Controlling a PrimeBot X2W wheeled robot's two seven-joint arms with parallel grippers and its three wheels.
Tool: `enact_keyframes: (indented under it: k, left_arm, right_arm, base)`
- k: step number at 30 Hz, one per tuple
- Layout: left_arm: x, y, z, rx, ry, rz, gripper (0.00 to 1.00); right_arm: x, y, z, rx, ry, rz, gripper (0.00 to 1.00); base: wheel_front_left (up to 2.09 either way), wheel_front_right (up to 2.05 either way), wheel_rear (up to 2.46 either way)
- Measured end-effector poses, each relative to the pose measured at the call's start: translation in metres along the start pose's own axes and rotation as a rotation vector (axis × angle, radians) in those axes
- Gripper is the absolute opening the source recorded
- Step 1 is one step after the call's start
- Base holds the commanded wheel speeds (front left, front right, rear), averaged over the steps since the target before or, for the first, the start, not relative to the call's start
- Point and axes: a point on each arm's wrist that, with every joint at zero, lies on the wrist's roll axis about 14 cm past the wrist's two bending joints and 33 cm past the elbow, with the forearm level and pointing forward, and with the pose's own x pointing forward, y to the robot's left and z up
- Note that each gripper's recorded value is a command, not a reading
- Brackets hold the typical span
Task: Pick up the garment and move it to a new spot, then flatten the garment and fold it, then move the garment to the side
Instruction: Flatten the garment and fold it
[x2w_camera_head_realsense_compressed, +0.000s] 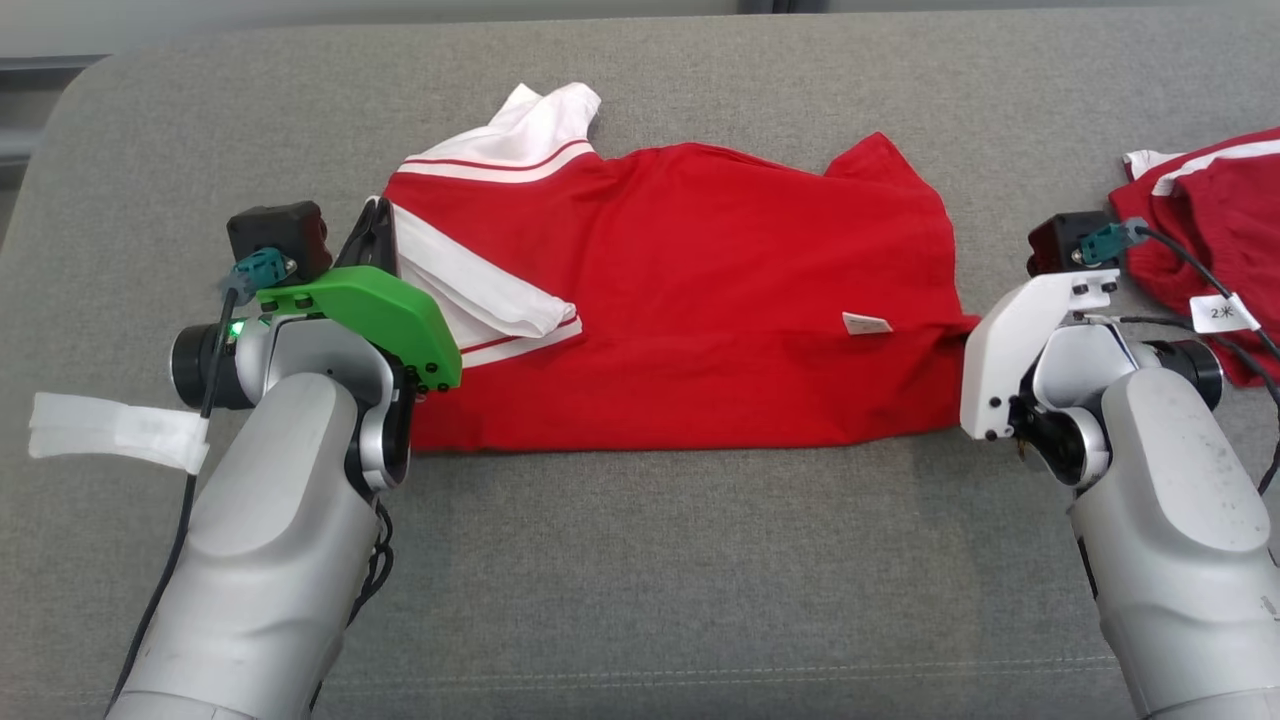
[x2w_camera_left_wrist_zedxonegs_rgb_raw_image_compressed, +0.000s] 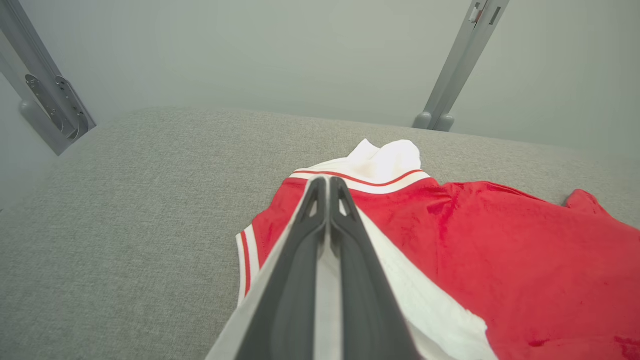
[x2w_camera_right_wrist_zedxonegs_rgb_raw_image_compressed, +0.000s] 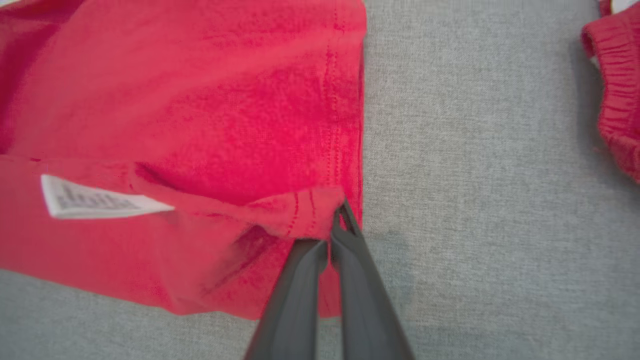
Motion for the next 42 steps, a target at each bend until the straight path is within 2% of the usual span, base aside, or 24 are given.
enact_keyframes:
  k: [10,20,21,22,23,28,32,42]
  left_arm:
    - [0.011,0.000,-0.006,0.038,0.001,-0.010,0.00]
    - [0.019,-0.016,0.000,0.053,-0.009,-0.053,0.00]
    - [0.020,-0.017,-0.001,0.056,-0.006,-0.055,0.04]
    - [0.021,-0.018,-0.002,0.057,-0.008,-0.057,0.44]
    - [0.021,-0.018,-0.003,0.062,-0.003,-0.060,0.99]
    - [0.020,-0.016,-0.006,0.073,0.000,-0.058,1.00]
    - [0.012,0.003,-0.009,0.085,0.003,-0.018,1.00]
    - [-0.033,0.046,-0.042,0.147,0.069,0.078,1.00]
  right_arm:
    - [0.013,-0.005,-0.003,-0.056,0.025,-0.020,0.00]
    - [0.011,-0.019,-0.016,-0.072,0.062,-0.054,0.00]
    - [0.011,-0.020,-0.017,-0.070,0.062,-0.054,0.00]
    - [0.011,-0.020,-0.018,-0.069,0.064,-0.054,0.12]
    - [0.011,-0.020,-0.018,-0.070,0.064,-0.054,1.00]
    - [0.010,-0.015,-0.009,-0.053,0.007,-0.040,1.00]
    - [0.003,-0.010,0.002,-0.039,-0.055,-0.022,1.00]
    - [-0.033,-0.013,0.000,-0.054,-0.138,-0.026,1.00]
  base:
    - [0.00,0.00,0.00]
    - [0.00,0.00,0.00]
    - [0.00,0.00,0.00]
    - [0.00,0.00,0.00]
    - [0.00,0.00,0.00]
    - [0.00,0.00,0.00]
    - [0.00,0.00,0.00]
    - [0.00,0.00,0.00]
